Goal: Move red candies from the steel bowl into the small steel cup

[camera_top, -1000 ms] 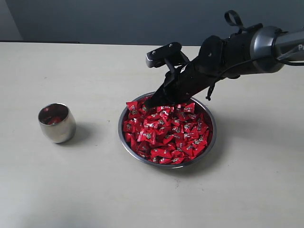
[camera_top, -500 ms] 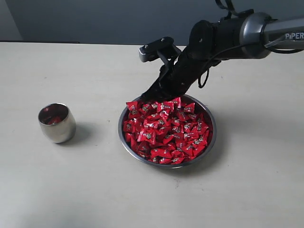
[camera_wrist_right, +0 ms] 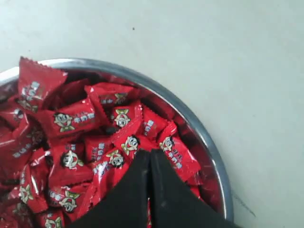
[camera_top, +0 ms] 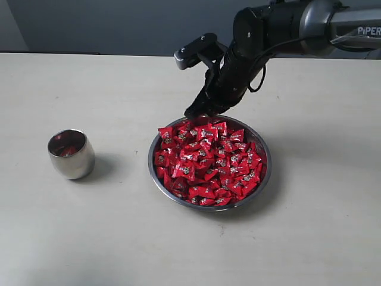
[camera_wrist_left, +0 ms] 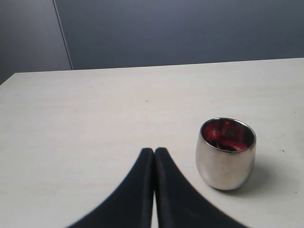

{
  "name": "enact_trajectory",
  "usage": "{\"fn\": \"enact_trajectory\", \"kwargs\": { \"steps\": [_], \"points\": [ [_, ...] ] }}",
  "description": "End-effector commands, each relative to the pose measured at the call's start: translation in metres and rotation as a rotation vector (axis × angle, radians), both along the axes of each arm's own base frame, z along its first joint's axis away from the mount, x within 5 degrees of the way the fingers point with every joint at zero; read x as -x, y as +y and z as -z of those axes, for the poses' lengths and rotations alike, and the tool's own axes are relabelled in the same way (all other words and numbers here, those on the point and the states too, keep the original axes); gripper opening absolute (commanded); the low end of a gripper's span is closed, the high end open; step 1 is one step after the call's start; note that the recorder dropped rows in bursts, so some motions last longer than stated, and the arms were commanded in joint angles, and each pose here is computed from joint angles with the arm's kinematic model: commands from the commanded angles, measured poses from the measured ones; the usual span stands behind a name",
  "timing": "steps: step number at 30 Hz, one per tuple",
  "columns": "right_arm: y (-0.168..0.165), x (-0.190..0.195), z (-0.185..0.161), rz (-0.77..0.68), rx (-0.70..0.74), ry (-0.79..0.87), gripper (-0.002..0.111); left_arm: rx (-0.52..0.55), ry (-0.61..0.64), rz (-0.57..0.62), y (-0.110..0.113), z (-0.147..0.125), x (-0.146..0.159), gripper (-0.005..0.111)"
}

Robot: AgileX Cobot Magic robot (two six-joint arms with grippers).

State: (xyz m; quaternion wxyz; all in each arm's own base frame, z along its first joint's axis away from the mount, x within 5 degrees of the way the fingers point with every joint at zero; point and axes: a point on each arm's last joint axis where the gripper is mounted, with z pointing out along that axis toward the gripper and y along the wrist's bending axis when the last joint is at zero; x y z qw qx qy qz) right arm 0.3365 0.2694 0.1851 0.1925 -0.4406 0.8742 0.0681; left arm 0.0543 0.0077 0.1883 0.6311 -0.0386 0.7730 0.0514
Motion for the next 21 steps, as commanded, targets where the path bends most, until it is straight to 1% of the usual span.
{"fn": "enact_trajectory", "kwargs": {
  "steps": [1, 7, 11, 15, 20, 21],
  "points": [
    [0.006, -0.011, -0.002, -0.014, 0.039, 0.039, -0.001, 0.004, -0.003, -0.001, 0.0, 0.001, 0.0, 0.0],
    [0.015, -0.021, 0.004, -0.034, 0.068, 0.079, -0.001, 0.004, -0.003, -0.001, 0.0, 0.001, 0.0, 0.0],
    [0.016, -0.022, 0.016, -0.052, 0.097, 0.119, -0.001, 0.004, -0.003, -0.001, 0.0, 0.001, 0.0, 0.0],
    [0.016, -0.021, 0.021, -0.054, 0.112, 0.143, -0.001, 0.004, -0.003, -0.001, 0.0, 0.001, 0.0, 0.0],
    [0.017, -0.02, 0.021, -0.051, 0.096, 0.158, -0.001, 0.004, -0.003, -0.001, 0.0, 0.001, 0.0, 0.0],
    [0.019, -0.018, 0.021, -0.069, 0.074, 0.172, -0.001, 0.004, -0.003, -0.001, 0.0, 0.001, 0.0, 0.0]
  ]
}}
